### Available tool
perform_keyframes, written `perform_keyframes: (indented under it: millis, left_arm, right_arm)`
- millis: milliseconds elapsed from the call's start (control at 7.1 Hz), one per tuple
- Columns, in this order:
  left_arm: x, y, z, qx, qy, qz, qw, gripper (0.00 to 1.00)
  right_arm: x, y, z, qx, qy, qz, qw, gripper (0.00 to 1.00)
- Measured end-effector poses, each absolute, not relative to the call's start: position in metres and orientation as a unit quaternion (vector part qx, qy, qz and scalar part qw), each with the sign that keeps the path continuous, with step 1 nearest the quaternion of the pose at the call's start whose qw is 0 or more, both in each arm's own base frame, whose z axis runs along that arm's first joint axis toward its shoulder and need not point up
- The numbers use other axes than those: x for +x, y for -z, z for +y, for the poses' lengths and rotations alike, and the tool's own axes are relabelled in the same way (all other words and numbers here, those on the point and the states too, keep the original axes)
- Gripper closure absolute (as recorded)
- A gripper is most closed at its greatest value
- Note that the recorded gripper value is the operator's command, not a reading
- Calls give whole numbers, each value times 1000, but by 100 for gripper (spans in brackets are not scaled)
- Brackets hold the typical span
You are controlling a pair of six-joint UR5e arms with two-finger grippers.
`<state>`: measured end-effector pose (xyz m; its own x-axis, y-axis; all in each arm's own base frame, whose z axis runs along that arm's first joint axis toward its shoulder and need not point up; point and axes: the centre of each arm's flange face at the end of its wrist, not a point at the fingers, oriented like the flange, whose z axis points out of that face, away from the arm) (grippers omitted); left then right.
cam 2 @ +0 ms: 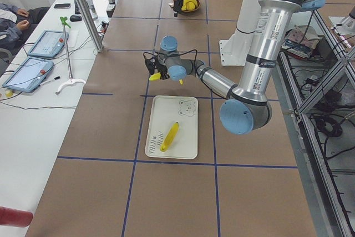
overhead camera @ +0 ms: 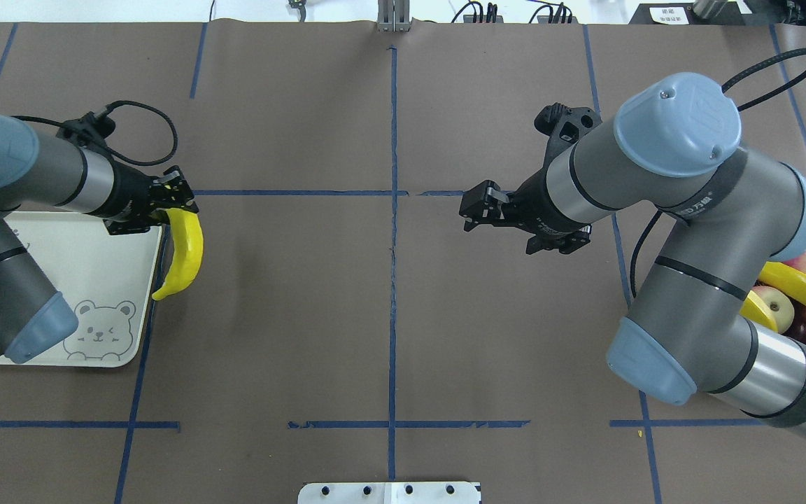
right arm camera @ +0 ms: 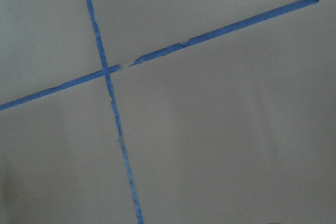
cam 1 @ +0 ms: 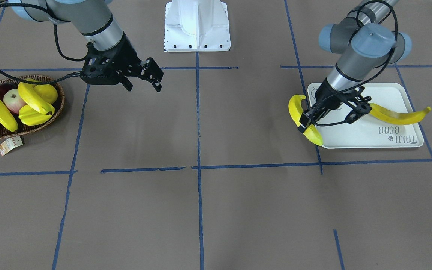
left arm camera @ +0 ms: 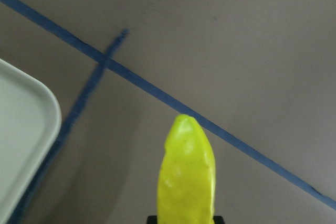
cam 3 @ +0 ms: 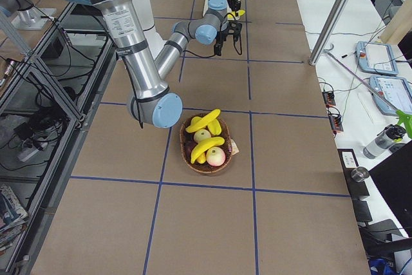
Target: Transfer all bananas from basket to plate
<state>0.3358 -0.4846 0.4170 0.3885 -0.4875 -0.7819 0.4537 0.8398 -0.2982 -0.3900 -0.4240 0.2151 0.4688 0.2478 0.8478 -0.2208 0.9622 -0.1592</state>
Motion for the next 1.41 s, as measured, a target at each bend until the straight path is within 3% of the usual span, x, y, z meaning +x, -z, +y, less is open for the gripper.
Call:
perform_keyframes:
  millis: [141, 282, 422, 563, 985, 1408]
  left_arm:
    - [320, -453, -481, -9, 282, 447, 849, 100]
    - [311, -478, -477, -5, 283, 426, 859, 93]
    - [307, -496, -472, -7, 284, 412, 866, 57]
    - [307, -506, -467, -9, 282, 404, 870, 1]
    - [309, -498, -458, 5, 232, 413, 881, 1]
    - [294, -444, -450, -7, 159, 470, 868, 1]
  right_arm:
    - [-385, -222, -427, -13, -136, -493, 859, 0]
    - [-382, -225, -429, -12, -134, -491, 861, 0]
    - [-381, -227, -430, -10, -132, -490, 862, 0]
    - [-380, -228, -431, -10, -131, -489, 862, 0]
    - [-379, -232, -430, -12, -133, -486, 864, 0]
    - [-353, -264, -421, -19, -134, -471, 872, 0]
